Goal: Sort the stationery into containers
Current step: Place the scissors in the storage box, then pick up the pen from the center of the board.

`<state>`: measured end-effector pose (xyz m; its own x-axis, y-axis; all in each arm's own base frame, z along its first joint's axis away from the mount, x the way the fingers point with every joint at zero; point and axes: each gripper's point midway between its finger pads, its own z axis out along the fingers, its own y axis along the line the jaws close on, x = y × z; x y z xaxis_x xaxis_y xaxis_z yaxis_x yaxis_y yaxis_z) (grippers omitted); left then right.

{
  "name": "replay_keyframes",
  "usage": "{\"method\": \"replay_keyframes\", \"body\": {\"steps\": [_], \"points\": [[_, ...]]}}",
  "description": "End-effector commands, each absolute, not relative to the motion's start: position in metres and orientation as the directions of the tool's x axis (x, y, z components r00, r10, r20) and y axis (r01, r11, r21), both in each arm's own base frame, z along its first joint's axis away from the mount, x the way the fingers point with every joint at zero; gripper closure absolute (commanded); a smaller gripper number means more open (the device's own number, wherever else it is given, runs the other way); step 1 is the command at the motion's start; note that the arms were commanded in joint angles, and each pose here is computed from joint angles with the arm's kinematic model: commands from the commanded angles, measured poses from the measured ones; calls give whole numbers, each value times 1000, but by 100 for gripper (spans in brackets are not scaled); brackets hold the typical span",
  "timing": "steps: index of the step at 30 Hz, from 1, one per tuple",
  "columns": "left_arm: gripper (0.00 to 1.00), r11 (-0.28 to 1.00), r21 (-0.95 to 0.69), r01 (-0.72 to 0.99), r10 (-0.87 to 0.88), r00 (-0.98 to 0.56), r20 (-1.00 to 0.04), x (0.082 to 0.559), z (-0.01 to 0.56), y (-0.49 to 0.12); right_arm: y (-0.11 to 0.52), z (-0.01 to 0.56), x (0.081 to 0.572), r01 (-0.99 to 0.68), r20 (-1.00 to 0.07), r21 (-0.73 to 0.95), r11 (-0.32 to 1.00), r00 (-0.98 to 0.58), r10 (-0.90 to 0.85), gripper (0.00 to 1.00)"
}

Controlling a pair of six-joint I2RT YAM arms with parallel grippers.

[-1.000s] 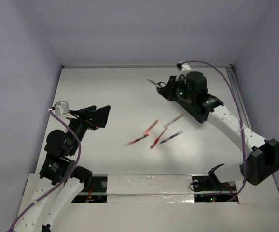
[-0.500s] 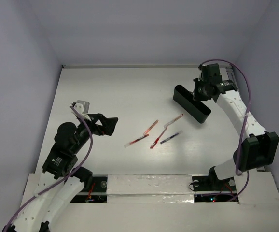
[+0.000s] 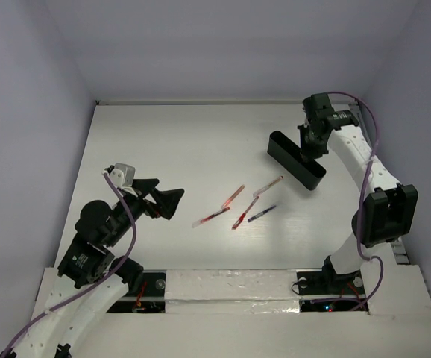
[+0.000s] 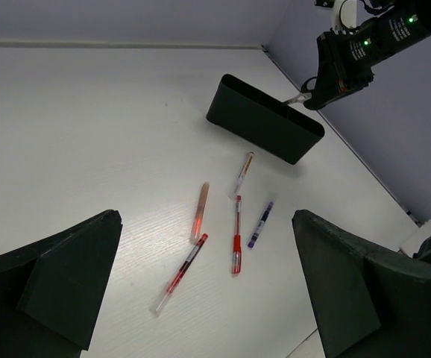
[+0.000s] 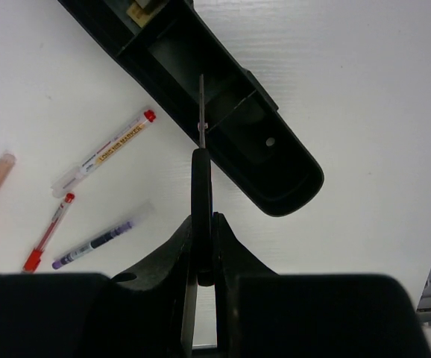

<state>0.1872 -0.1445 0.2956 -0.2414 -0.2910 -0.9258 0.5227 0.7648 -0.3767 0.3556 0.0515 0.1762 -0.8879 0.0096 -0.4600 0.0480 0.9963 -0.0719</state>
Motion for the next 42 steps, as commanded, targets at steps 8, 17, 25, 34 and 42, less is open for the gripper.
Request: {"method": "replay_keyframes", "body": {"steps": [8,17,25,34,42], "points": [[1,761,-365,536,-308,-196,-931,187,307,-143,52,173,373,23,-408,-90,996,-913,-15,100],[1,766,-368,527,-310,-199,-930,188,306,-142,54,177,387,32,-434,-82,996,-901,-7,64],[1,770,-368,521,-302,-210,-930,190,303,-143,56,205,408,76,-554,-51,996,-832,35,52],[1,783,-369,501,-292,-227,-929,197,297,-143,173,235,385,-212,-709,116,970,-701,-68,56],[1,802,-368,471,-291,-229,-929,203,294,-139,280,166,332,-377,-646,278,884,-754,-119,91]]}}
